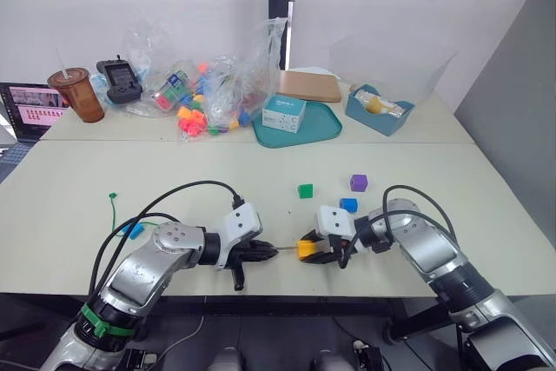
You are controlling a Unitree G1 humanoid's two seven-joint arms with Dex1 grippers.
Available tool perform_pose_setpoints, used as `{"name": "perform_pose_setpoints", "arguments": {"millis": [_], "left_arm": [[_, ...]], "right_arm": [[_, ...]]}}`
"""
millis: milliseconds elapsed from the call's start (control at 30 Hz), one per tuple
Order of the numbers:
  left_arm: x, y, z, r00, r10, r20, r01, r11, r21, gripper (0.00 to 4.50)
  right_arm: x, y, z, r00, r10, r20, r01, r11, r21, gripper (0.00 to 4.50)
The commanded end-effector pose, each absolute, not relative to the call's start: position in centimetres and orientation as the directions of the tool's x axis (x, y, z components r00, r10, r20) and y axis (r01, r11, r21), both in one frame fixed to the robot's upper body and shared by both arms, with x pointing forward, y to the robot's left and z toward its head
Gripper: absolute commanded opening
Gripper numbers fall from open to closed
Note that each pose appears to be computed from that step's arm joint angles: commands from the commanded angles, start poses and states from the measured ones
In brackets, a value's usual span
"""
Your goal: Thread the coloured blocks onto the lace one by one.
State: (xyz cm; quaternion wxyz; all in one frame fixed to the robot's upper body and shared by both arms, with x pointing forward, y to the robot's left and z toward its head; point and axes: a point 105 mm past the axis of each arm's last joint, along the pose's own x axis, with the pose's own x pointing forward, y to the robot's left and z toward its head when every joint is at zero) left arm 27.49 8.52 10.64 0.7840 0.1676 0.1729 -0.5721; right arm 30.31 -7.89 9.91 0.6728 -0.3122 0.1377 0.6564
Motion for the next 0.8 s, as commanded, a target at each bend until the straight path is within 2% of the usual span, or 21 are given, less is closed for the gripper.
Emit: {"name": "perform_pose_setpoints", "arguments": {"millis": [33, 367, 667, 800], "left_arm": [[27.4, 8.3, 11.1, 0.270, -0.848, -0.457, 0.962, 0.255, 0.096, 0.00], [27.7, 7.1, 11.2, 0.258, -0.866, -0.429, 0.966, 0.237, 0.102, 0.00], [28.0, 3.5, 9.9, 0.180, -0.891, -0.417, 0.983, 0.144, 0.117, 0.00], [28.1, 2.3, 10.3, 0.151, -0.906, -0.396, 0.987, 0.113, 0.117, 0.00]], "right_arm": [[30.0, -7.5, 10.0, 0.098, 0.803, -0.588, -0.967, -0.063, -0.248, 1.35], [29.6, -7.1, 10.2, 0.082, 0.807, -0.585, -0.967, -0.078, -0.243, 1.35], [29.2, -6.6, 10.4, 0.078, 0.808, -0.585, -0.965, -0.087, -0.249, 1.35], [29.0, -6.4, 10.3, 0.077, 0.806, -0.588, -0.964, -0.091, -0.251, 1.35]]}}
